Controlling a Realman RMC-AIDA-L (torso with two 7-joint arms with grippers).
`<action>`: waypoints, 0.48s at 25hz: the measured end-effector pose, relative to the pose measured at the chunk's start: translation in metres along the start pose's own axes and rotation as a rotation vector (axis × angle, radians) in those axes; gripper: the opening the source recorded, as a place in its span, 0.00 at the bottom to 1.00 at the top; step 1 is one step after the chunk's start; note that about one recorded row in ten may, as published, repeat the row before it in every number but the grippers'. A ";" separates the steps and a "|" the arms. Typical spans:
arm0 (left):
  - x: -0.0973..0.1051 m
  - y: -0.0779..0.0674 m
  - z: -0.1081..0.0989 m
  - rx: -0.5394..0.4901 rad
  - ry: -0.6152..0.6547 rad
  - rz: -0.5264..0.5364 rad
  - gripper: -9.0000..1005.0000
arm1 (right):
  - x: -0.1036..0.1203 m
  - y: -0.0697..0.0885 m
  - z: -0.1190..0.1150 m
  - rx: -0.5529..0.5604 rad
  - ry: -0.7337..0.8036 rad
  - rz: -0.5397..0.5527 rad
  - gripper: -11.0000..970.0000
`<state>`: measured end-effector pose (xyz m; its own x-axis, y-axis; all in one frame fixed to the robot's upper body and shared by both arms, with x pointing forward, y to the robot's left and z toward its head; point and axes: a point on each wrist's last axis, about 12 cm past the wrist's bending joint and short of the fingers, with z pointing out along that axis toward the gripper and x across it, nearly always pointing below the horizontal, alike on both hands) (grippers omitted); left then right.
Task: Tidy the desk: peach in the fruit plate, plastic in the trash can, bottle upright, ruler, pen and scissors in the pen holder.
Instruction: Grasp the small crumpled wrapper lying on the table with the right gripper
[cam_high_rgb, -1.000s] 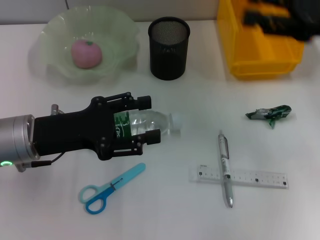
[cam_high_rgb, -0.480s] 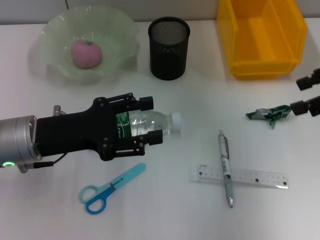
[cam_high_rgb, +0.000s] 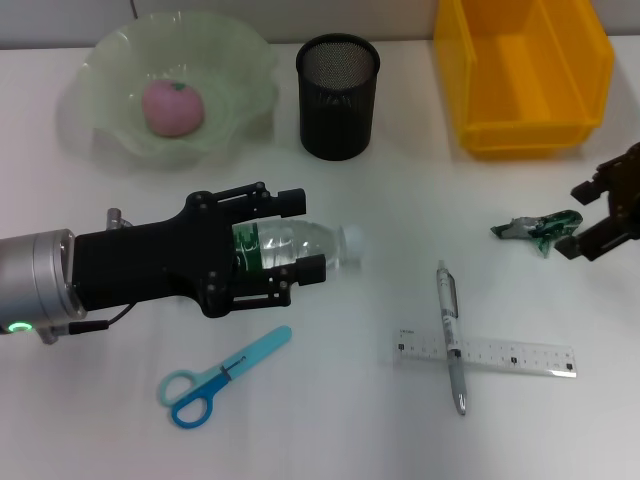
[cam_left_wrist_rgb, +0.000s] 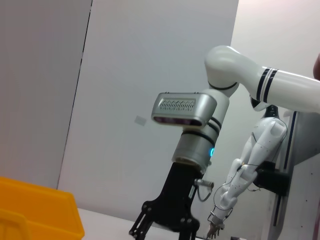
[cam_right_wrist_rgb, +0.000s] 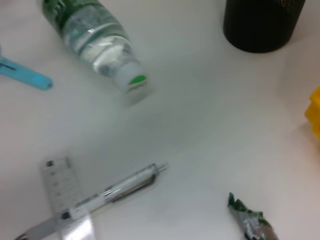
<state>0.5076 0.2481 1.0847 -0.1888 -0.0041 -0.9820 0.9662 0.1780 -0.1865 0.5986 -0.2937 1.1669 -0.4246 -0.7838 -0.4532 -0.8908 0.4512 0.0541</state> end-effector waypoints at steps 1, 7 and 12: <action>0.000 0.000 0.000 0.000 0.000 0.000 0.77 | -0.001 0.000 0.003 0.007 0.003 -0.005 0.86; 0.001 0.000 0.000 0.000 -0.002 -0.002 0.77 | -0.003 -0.003 0.023 0.056 0.030 -0.024 0.86; 0.000 0.000 -0.001 -0.002 0.001 -0.002 0.77 | -0.005 -0.005 0.038 0.075 0.054 -0.042 0.86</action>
<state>0.5073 0.2491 1.0844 -0.1913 -0.0038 -0.9815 0.9653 0.1802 -0.1888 0.6113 -0.2760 1.1344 -0.3972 -0.8235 -0.4052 -0.8941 0.4467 -0.0315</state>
